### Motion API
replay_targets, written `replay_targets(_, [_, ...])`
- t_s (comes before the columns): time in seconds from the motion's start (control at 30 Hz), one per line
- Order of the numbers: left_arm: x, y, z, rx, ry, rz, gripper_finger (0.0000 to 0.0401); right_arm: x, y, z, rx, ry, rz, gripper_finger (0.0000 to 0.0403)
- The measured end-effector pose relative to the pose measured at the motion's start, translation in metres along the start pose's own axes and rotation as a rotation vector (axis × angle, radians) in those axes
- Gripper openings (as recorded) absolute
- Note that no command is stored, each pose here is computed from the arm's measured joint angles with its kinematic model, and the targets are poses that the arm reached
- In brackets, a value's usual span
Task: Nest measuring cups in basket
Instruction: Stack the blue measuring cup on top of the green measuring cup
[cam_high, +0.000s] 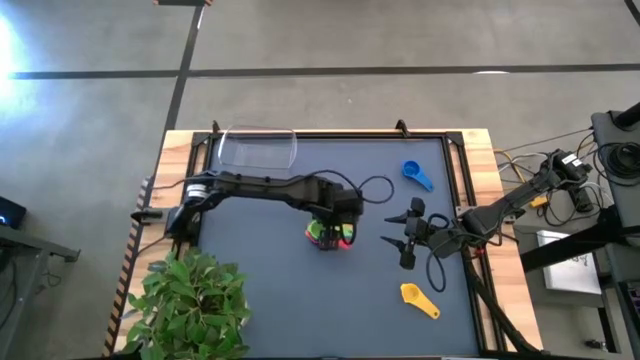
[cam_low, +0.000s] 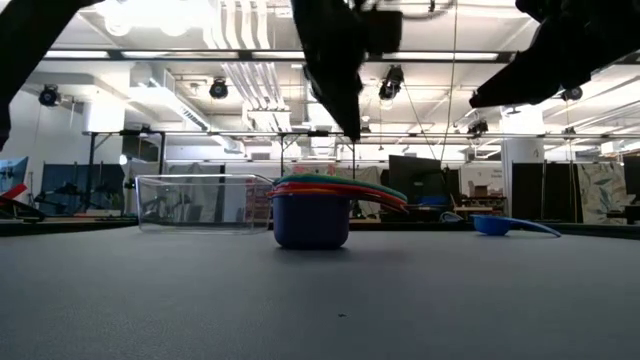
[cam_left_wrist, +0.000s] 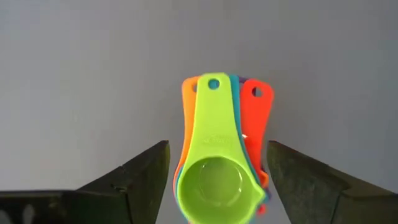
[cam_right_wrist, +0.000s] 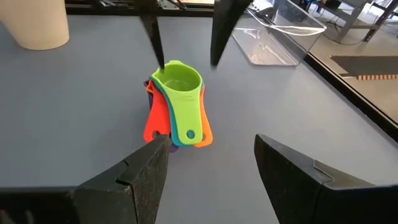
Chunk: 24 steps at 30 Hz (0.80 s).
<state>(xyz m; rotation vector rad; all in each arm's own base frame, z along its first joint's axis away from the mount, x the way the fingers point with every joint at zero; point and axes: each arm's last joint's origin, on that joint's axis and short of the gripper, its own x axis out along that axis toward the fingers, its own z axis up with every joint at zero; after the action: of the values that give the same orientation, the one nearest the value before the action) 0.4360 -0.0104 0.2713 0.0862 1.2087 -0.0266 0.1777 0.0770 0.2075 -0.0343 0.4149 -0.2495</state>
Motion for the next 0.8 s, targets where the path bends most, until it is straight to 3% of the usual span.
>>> replay_targets(0.23, [-0.071,-0.012,-0.01,-0.034,-0.175,-0.006,0.0251,0.0,0.0,0.0,0.0,0.0,0.0,0.0226])
replay_targets(0.4, [-0.108,-0.024,-0.039,-0.062,-0.426,0.016,0.0247,0.0,0.0,0.0,0.0,0.001,0.0,0.0226])
replay_targets(0.63, [-0.106,-0.042,-0.1,-0.151,-0.876,-0.065,0.0235,0.0,0.0,0.0,0.001,0.0,0.0,0.0226])
replay_targets(0.8, [-0.081,-0.049,-0.139,-0.231,-1.124,0.008,0.0233,0.0,0.0,0.0,0.057,-0.002,-0.005,0.0226])
